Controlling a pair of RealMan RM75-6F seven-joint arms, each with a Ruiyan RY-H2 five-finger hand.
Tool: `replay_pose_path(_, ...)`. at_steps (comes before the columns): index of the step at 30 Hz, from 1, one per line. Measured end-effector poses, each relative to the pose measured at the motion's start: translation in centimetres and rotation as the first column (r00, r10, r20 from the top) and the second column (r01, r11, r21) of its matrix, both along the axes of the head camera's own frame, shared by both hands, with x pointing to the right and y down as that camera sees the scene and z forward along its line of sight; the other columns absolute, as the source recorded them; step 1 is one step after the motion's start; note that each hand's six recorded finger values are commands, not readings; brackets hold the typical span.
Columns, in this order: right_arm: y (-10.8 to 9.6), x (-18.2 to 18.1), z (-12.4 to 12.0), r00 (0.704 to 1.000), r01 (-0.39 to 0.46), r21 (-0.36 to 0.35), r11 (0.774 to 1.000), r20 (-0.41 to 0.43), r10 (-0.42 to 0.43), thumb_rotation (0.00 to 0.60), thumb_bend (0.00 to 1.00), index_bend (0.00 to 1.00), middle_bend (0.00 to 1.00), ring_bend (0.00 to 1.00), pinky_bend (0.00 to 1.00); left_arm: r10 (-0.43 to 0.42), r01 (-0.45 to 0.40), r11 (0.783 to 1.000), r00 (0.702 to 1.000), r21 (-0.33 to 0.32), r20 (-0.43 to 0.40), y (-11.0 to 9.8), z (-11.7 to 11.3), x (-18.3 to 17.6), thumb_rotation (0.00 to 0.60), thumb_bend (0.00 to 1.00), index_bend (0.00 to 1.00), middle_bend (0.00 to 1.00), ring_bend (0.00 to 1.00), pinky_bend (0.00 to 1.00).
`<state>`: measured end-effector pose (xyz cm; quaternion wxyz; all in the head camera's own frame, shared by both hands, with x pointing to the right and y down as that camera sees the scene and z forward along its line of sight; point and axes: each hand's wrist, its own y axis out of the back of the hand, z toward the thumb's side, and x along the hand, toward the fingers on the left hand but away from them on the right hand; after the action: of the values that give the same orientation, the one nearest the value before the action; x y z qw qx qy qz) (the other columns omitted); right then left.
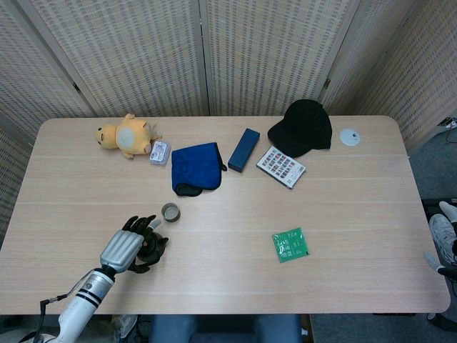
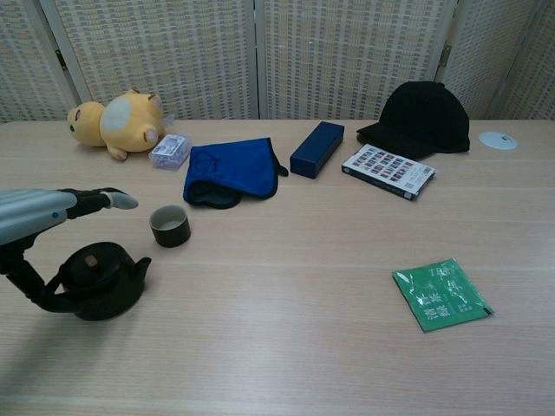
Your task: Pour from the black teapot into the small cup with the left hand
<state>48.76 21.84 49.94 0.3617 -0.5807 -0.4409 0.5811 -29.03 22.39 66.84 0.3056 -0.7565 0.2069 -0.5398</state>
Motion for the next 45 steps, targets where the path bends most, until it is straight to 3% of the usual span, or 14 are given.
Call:
replay_pose_path(35,0.0,0.1,-0.1,1.0,-0.004,0.001,1.0,-0.003,0.004,0.6,0.14,0.11,0.16,0.08,0.12,-0.151,0.139,0.984,0.982,0.112,0.109,-8.0,3.6,-3.0,0.6,0.07,0.0,0.0,0.07,0.0)
replay_pose_path(41,-0.1,0.1,0.1,1.0,-0.002,-0.002,1.0,-0.001,0.002,0.6,0.14,0.11,0.15,0.08,0.12,-0.178,0.164,0.979,0.977,0.122,0.117,-8.4,3.5,-3.9,0.6,0.07,0.0,0.0,0.07,0.0)
replay_pose_path(45,-0.3,-0.1,0.2,1.0,0.005,-0.004,1.0,0.002,-0.005,0.6,0.14,0.11,0.15,0.08,0.12,-0.18,0.165,0.978,0.977,0.13,0.118,-7.8,2.7,-4.5,0.6,0.07,0.06,0.0,0.07,0.0)
